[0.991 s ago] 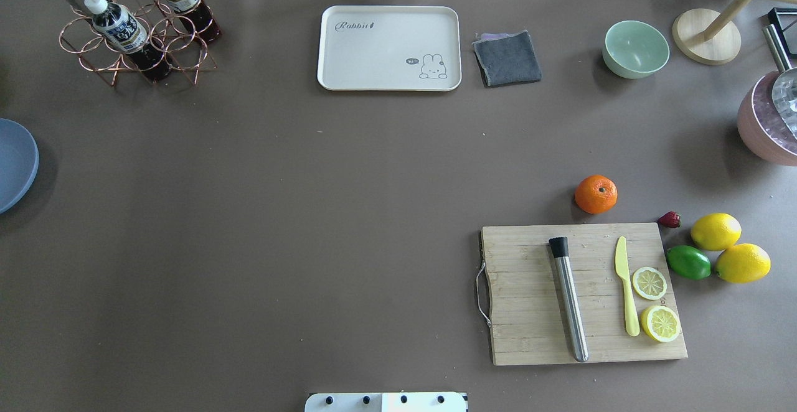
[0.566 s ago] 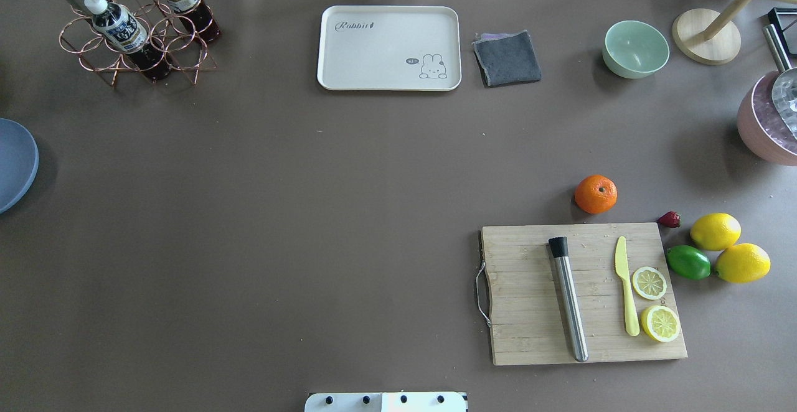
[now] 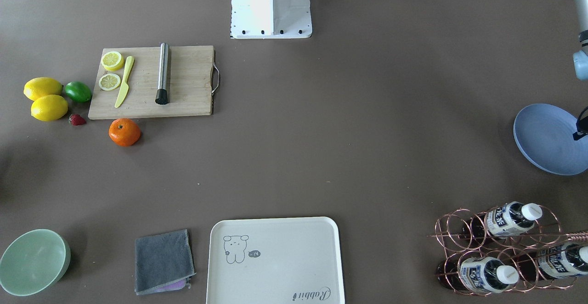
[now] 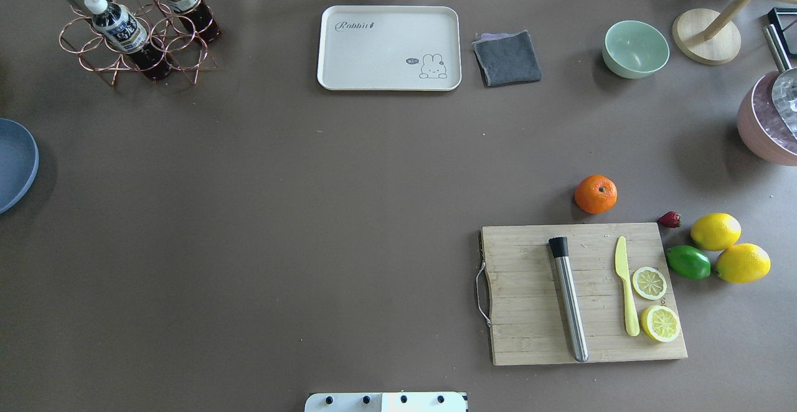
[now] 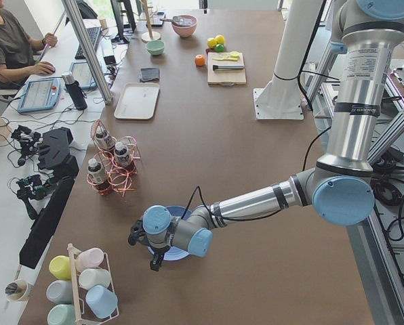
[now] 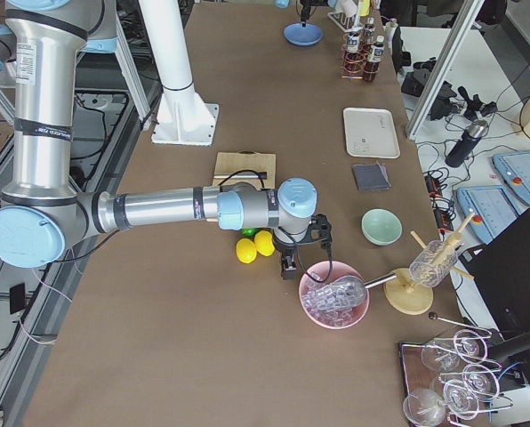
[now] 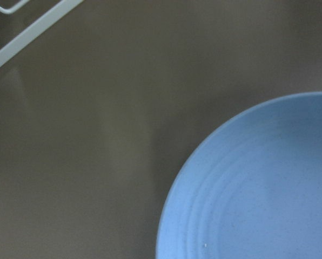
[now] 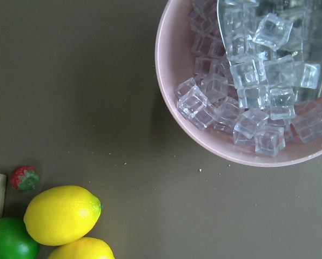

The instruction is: Pick orange to plate

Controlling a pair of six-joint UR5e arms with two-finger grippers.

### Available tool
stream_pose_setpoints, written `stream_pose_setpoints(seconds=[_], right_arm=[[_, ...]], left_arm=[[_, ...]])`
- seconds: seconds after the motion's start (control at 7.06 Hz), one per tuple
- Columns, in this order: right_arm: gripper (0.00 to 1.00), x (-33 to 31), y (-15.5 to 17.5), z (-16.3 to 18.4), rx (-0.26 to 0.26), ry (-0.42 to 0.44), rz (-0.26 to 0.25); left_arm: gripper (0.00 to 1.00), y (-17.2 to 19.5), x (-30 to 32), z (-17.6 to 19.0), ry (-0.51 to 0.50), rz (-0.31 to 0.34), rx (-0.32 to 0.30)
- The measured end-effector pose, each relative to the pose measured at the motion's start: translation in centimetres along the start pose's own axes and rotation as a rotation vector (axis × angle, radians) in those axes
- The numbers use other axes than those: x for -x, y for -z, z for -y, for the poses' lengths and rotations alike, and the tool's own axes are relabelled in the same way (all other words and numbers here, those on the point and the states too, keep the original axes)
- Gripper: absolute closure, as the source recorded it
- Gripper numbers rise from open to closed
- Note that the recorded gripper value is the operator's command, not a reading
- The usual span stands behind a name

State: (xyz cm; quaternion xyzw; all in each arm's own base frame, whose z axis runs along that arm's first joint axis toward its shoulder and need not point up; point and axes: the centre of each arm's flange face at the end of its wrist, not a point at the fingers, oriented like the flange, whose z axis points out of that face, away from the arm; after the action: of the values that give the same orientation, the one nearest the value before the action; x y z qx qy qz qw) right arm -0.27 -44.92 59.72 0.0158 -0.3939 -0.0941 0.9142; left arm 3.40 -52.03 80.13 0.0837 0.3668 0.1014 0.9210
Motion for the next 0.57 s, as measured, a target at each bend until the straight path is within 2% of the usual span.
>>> stream_pose_setpoints(seconds=[0.14, 0.57], right_arm=[[0.00, 0.04, 0.00, 0.05, 0.000, 0.001, -0.001], [0.00, 0.44, 0.32, 0.15, -0.007, 0.009, 0.000]], left_arm=[[1.00, -0.43, 0.02, -0.29, -0.002, -0.007, 0.004], [1.00, -0.11, -0.89, 0.12, 0.044, -0.050, -0.002]])
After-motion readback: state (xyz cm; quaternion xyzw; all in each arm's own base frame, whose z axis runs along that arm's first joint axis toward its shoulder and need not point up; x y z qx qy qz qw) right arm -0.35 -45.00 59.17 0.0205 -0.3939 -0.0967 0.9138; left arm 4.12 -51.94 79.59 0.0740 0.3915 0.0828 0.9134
